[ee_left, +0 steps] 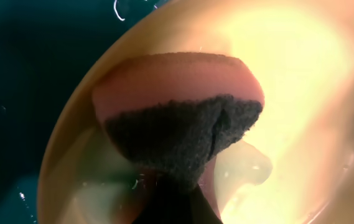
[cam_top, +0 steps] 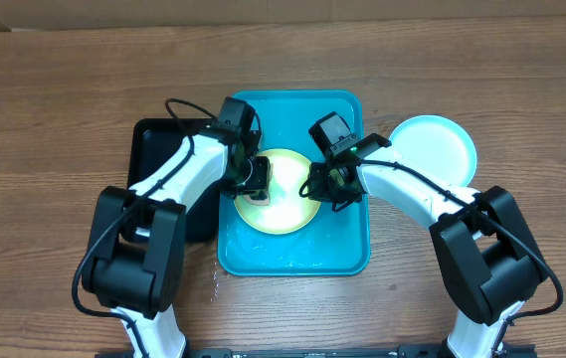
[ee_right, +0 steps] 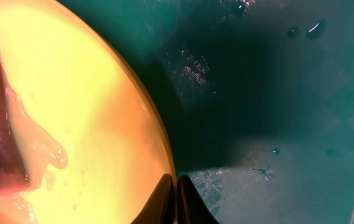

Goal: Clean dirty plates on tray and stack at the side
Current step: 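Continue scrubbing the yellow plate while the right gripper holds its rim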

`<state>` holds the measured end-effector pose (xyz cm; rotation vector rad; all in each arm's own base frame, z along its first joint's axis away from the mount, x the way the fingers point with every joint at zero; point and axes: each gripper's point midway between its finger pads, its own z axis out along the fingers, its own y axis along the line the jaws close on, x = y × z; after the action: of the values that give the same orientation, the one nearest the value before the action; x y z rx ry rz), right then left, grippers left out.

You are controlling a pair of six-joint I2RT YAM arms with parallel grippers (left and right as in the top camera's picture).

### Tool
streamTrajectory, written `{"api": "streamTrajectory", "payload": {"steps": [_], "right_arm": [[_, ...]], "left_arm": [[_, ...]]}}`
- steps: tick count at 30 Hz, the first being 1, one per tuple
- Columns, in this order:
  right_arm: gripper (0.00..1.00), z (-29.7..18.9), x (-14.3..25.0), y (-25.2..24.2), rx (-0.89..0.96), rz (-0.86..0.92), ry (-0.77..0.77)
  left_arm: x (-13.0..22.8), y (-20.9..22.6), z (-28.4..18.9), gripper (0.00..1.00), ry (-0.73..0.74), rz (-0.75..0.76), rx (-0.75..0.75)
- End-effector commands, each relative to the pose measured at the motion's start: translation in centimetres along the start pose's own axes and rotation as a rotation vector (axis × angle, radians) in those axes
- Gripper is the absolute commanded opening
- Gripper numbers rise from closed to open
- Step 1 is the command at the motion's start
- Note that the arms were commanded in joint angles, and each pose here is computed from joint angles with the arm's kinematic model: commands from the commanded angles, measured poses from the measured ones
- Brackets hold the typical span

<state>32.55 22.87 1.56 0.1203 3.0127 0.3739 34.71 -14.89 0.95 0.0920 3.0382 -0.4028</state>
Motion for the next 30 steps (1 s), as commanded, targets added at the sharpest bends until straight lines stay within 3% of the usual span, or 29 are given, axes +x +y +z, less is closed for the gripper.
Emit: {"api": "streamTrajectory", "payload": {"steps": [1, 6, 11, 21, 30], "right_arm": [[0.04, 0.0, -0.4, 0.2, 0.001, -0.002, -0.012], [0.04, 0.0, -0.4, 0.2, 0.001, -0.002, -0.012], [0.04, 0.0, -0.4, 0.2, 0.001, -0.002, -0.011], [0.04, 0.0, -0.4, 0.2, 0.001, -0.002, -0.011], [0.04, 0.0, -0.4, 0.1, 0.001, -0.002, -0.011]], "left_arm": [[2.4, -1.9, 1.5, 0.04, 0.087, -0.007, 0.133], [1.6, -5.8, 0.6, 0.04, 0.069, 0.035, 0.360], [-0.6, -6.6, -1.4, 0.04, 0.025, 0.044, 0.386], [-2.7, -3.8, -7.7, 0.04, -0.055, 0.046, 0.104], [-0.2, 0.1, -4.7, 0.04, 0.029, 0.011, -0.074]]}}
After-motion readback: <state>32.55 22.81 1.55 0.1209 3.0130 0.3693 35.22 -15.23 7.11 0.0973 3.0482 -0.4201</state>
